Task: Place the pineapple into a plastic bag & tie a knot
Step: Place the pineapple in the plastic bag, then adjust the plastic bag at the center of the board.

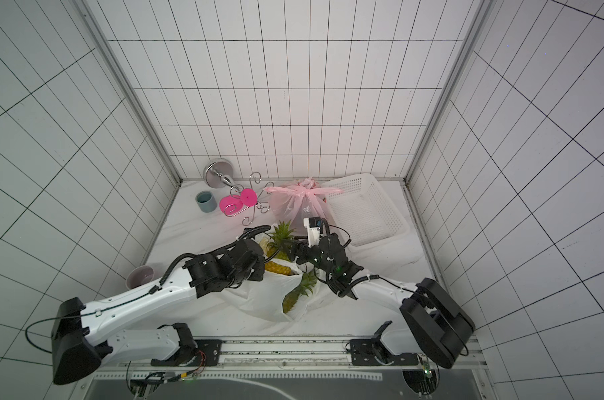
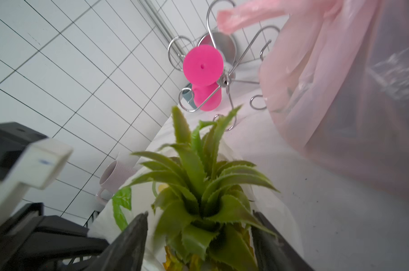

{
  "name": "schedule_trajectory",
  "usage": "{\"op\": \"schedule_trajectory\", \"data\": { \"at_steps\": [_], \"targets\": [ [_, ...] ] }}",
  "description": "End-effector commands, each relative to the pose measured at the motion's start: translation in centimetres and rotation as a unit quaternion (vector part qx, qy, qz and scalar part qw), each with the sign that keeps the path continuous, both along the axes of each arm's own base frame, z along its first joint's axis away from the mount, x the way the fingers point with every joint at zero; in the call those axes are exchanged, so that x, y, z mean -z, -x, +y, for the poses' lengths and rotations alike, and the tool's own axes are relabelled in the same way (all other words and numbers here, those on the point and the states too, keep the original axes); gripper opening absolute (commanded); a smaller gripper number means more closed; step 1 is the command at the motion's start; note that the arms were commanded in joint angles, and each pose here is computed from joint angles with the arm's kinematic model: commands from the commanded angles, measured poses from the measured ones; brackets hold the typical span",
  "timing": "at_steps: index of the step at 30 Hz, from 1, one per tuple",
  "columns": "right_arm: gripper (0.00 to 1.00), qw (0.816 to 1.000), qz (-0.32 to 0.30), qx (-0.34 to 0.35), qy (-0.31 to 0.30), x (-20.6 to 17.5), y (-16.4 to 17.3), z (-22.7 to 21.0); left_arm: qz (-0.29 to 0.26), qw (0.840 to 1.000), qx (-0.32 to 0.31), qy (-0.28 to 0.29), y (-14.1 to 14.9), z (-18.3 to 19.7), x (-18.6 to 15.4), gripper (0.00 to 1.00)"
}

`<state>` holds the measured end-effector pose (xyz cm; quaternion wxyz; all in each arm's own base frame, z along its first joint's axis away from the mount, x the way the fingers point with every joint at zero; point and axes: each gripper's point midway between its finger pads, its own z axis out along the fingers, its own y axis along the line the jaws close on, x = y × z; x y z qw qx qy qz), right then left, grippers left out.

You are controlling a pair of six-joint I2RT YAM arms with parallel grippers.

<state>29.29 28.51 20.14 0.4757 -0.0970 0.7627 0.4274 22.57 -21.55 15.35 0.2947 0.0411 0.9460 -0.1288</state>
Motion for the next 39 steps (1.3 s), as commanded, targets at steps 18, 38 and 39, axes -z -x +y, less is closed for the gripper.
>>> {"op": "schedule_trajectory", "data": {
  "at_steps": [18,38,39],
  "targets": [
    [0.67,0.985,0.14,0.012,0.103,8.0,4.9,-7.7,0.014,0.999,0.013,0.03,-0.8,0.0,0.7,0.0],
    [0.0,0.991,0.003,0.124,0.052,-3.6,-1.7,-9.2,-0.016,0.999,-0.016,0.043,-1.6,1.6,0.1,0.0],
    [0.0,0.992,-0.012,0.119,0.044,-5.7,-1.5,-9.0,-0.026,0.998,-0.022,0.054,-2.0,1.9,-0.7,0.0]
  ]
}}
